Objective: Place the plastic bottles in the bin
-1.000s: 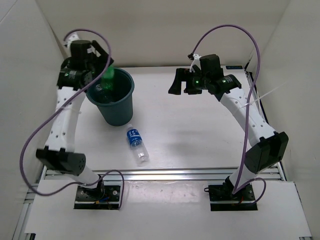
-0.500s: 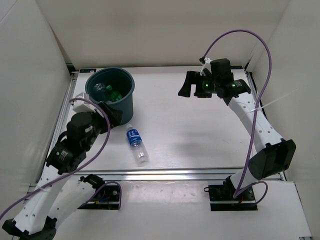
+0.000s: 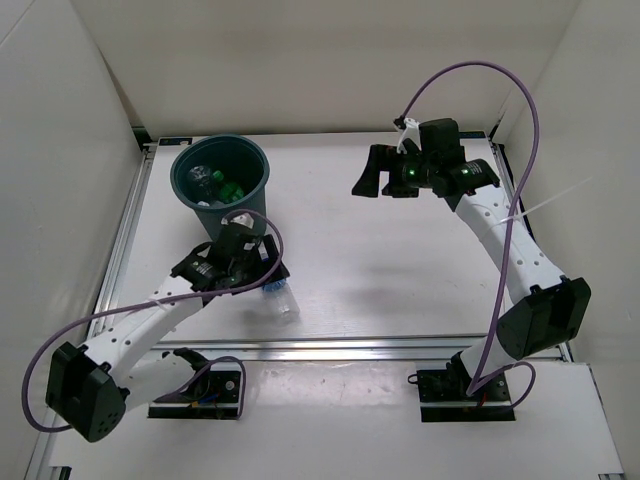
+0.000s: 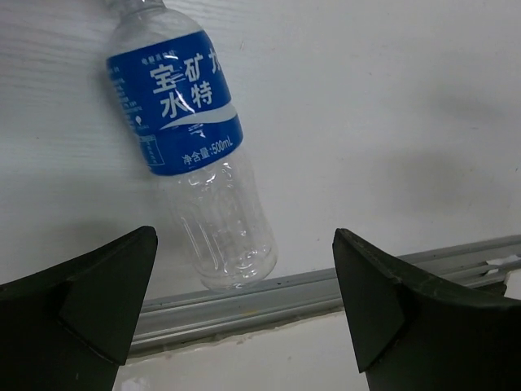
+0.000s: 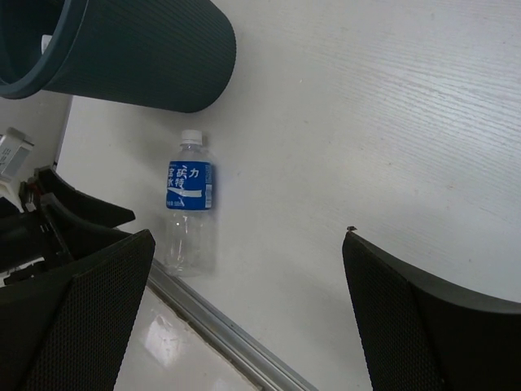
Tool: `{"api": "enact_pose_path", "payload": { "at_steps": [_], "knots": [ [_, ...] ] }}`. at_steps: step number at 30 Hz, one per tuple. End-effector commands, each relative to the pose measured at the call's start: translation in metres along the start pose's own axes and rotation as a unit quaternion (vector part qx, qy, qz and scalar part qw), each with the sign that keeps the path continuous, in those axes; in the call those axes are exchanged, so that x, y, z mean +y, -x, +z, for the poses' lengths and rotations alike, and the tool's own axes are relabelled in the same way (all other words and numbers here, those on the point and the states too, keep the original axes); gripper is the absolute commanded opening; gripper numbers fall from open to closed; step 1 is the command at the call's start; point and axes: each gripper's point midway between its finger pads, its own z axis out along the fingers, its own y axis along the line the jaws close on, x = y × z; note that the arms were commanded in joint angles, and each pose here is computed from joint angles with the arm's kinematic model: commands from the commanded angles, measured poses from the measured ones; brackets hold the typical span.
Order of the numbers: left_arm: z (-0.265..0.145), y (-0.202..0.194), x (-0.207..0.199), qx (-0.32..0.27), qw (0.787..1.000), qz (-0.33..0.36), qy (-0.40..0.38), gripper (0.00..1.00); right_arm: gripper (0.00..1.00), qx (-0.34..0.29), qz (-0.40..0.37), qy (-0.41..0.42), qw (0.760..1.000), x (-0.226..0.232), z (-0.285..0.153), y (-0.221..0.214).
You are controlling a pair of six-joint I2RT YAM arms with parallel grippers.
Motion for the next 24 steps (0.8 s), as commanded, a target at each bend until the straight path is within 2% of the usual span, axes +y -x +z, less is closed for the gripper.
{"api": "enact_pose_path", "payload": {
  "at_steps": [1,9,18,20,21,24],
  "knots": [
    [-0.002,0.002,-0.012,-0.005,1.000,-0.009,-0.021,1.00,1.00,-0.009,-0.027,0.027,0.999,0.011,-0.004,0.004],
    [0.041,-0.024,0.010,0.064,0.996,-0.015,0.052,1.00,1.00,-0.005,-0.039,0.051,0.998,0.019,-0.012,-0.005],
    [0.075,-0.039,0.021,0.135,0.987,-0.005,0.087,1.00,1.00,0.001,-0.039,0.044,0.998,0.014,-0.014,-0.017],
    [0.073,-0.039,0.016,0.142,0.987,-0.001,0.074,0.95,1.00,-0.004,-0.041,0.040,0.998,0.014,-0.017,-0.015],
    [0.073,-0.040,0.014,0.145,0.987,-0.007,0.071,0.86,1.00,-0.004,-0.041,0.040,0.998,0.014,-0.017,-0.015],
    [0.062,-0.036,0.013,0.126,0.990,-0.016,0.061,0.72,1.00,-0.002,-0.044,0.034,0.998,0.010,-0.015,-0.018]
  ]
}}
